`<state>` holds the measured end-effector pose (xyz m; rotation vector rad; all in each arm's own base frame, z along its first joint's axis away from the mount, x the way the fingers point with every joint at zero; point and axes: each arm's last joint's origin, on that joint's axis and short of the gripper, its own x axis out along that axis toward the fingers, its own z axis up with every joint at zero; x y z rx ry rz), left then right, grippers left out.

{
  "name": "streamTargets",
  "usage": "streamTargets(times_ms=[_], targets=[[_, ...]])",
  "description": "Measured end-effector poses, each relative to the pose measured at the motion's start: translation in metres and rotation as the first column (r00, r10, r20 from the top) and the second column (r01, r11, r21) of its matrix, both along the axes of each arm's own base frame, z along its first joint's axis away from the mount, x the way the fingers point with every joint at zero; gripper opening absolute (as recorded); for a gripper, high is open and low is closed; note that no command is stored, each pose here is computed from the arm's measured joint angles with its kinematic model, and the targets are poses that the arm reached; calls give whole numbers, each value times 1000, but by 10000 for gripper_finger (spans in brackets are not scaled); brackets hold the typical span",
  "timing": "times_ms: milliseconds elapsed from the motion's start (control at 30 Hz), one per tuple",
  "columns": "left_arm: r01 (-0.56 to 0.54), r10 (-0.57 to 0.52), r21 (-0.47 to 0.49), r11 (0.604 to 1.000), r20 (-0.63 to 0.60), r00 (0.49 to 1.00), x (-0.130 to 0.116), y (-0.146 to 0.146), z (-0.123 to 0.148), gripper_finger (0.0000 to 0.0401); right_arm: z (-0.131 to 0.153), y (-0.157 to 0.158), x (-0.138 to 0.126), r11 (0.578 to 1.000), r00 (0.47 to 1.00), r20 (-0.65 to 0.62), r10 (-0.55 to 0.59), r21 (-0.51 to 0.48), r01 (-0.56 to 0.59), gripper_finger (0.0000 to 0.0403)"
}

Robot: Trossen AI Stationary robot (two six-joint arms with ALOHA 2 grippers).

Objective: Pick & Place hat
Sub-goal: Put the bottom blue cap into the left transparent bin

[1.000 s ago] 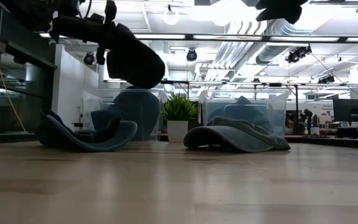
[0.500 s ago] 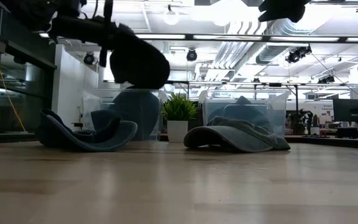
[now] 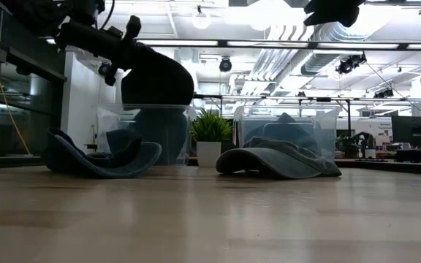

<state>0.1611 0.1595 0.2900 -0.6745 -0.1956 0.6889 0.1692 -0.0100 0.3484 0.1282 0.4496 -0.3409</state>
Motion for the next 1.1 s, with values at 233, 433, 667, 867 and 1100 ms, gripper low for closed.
streamTargets(times_ms=[233,433,667,867,1100], targets=[[-161,159,-27,987,-51,986,-2,5,-7,0,0,0,0,1000,1000,0,0,0,0,200],[-200,193,-62,978,-104,976,4,12,-20,0,0,0,0,1000,1000,0,0,0,0,200],[-141,125,-108,984,-145,981,15,20,-36,0,-5,0,2,1000,1000,1,0,0,0,200],[-139,121,-114,984,-151,981,16,22,-38,0,-25,0,6,1000,999,-33,-1,2,1,200],[-178,160,-105,978,-155,975,15,23,-38,3,-43,0,11,1000,1000,-17,-1,9,1,200]])
